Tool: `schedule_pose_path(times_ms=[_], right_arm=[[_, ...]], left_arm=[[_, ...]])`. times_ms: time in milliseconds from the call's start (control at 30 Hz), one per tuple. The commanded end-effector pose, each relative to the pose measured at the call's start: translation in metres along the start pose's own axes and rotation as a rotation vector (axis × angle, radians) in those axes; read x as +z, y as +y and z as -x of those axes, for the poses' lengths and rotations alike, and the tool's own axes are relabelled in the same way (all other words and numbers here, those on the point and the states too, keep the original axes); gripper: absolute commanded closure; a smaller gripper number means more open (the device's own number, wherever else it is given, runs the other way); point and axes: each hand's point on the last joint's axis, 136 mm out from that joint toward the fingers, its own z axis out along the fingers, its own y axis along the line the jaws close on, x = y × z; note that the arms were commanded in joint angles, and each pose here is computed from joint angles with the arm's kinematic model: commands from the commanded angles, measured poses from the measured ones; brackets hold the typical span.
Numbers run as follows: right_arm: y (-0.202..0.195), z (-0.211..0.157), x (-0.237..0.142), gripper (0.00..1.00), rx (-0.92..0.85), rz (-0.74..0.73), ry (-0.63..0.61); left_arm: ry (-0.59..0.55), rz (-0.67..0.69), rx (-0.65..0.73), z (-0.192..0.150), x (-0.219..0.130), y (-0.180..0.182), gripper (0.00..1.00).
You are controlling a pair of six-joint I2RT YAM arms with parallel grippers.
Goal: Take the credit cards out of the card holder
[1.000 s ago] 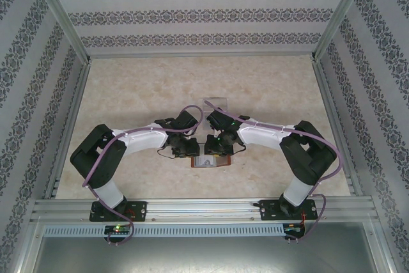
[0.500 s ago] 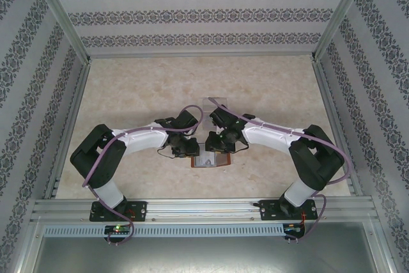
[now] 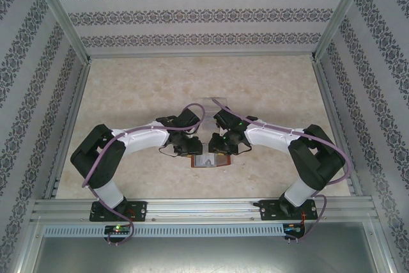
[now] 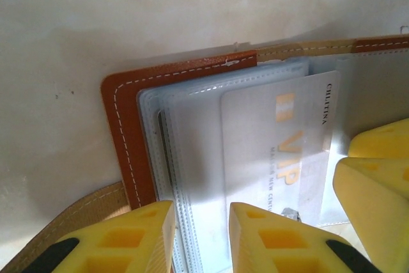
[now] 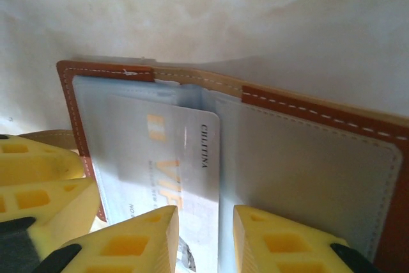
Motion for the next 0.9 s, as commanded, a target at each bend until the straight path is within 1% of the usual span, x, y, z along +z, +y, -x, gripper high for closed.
schedule_pose_path(times_ms=[0,100,367,633,867], right_arm=[[-0.003,-0.001,0.005,0.7,-0.002,0.015,0.017],[-0.004,-0.001,0.007,0.7,0.002,0.014,0.022],[-0.008,-0.003,0.012,0.7,0.006,0.013,0.038],[0.002,-0.003,0.014,0.7,0.018,0.091,0.043],[0.009,-0.001,0.005,0.73,0.023,0.153,0.02]], left_arm=[[0.038,0.023,0.022,-0.007,0.008,0.002,0.71],[0.054,0.059,0.02,-0.01,0.013,0.011,0.71],[0.088,0.074,0.014,-0.016,0.02,0.018,0.71],[0.101,0.081,0.015,-0.018,0.022,0.019,0.72],[0.103,0.084,0.016,-0.019,0.022,0.02,0.73]])
